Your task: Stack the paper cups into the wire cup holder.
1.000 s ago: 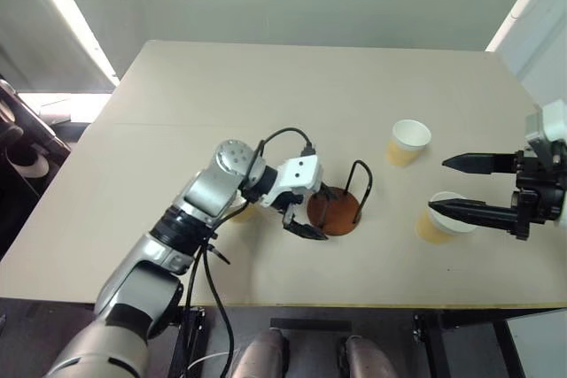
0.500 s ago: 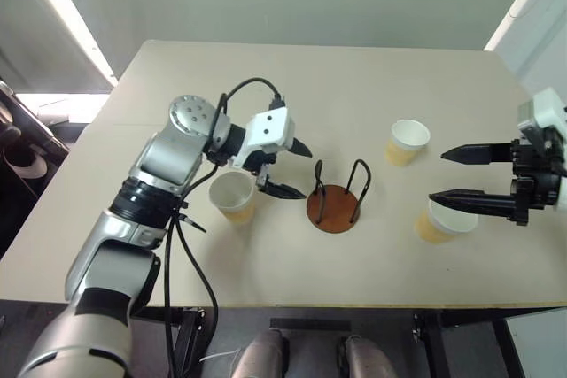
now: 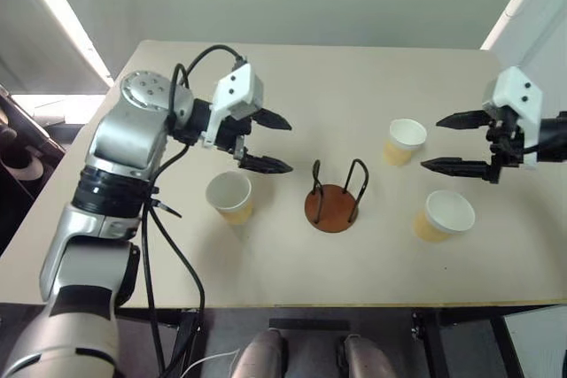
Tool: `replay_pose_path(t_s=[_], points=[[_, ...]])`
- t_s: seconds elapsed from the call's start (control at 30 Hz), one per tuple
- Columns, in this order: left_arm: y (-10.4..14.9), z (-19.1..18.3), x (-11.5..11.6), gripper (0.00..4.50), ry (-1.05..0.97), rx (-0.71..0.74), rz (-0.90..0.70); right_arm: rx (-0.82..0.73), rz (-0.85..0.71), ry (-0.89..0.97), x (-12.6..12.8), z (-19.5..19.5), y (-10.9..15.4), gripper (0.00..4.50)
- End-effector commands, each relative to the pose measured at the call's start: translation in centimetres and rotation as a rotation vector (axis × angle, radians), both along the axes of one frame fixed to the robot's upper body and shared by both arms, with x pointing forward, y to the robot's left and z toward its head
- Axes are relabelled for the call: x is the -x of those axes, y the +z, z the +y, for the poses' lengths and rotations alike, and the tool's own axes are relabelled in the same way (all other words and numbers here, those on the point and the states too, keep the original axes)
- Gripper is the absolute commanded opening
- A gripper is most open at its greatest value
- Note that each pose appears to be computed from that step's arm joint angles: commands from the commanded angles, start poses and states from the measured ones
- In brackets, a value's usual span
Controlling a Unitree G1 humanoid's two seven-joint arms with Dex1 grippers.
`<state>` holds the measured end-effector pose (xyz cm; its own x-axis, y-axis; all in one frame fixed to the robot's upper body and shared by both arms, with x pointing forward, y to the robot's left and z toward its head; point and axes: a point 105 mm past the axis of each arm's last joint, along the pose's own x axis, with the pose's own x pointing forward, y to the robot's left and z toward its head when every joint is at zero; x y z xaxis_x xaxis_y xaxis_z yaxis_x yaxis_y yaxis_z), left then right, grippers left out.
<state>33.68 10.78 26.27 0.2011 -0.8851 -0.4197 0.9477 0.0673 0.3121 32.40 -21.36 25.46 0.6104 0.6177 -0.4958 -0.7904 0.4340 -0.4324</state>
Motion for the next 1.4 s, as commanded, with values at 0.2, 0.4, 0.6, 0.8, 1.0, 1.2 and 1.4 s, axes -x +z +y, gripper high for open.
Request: replay_pose_path(t_s=[0.2, 0.4, 0.6, 0.8, 1.0, 1.2, 1.4], points=[[1.9, 1.0, 0.4, 4.48, 0.035, 0.017, -0.06, 0.178, -0.092, 0.009, -3.5, -0.5, 0.2, 4.5], [1.6, 2.2, 0.8, 4.48, 0.043, -0.03, -0.076, 0.276, -0.046, 0.054, -5.4, 0.3, -1.8, 4.5], [1.3, 2.9, 0.8, 4.48, 0.067, -0.051, -0.087, 0.35, -0.036, 0.067, -6.7, 0.3, -2.8, 4.5], [1.0, 2.9, 0.7, 4.48, 0.076, -0.06, -0.093, 0.447, -0.022, 0.073, -7.8, -0.2, -3.8, 4.5], [0.9, 3.1, 0.8, 4.5, 0.08, -0.065, -0.094, 0.433, -0.002, 0.094, -8.0, 0.3, -4.2, 3.19], [0.6, 3.1, 0.5, 4.5, 0.081, -0.069, -0.09, 0.367, 0.001, 0.121, -7.2, 1.0, -3.1, 1.16], [0.5, 3.0, 0.5, 4.5, 0.073, -0.066, -0.089, 0.263, -0.03, 0.174, -4.8, 2.2, 0.6, 0.03]])
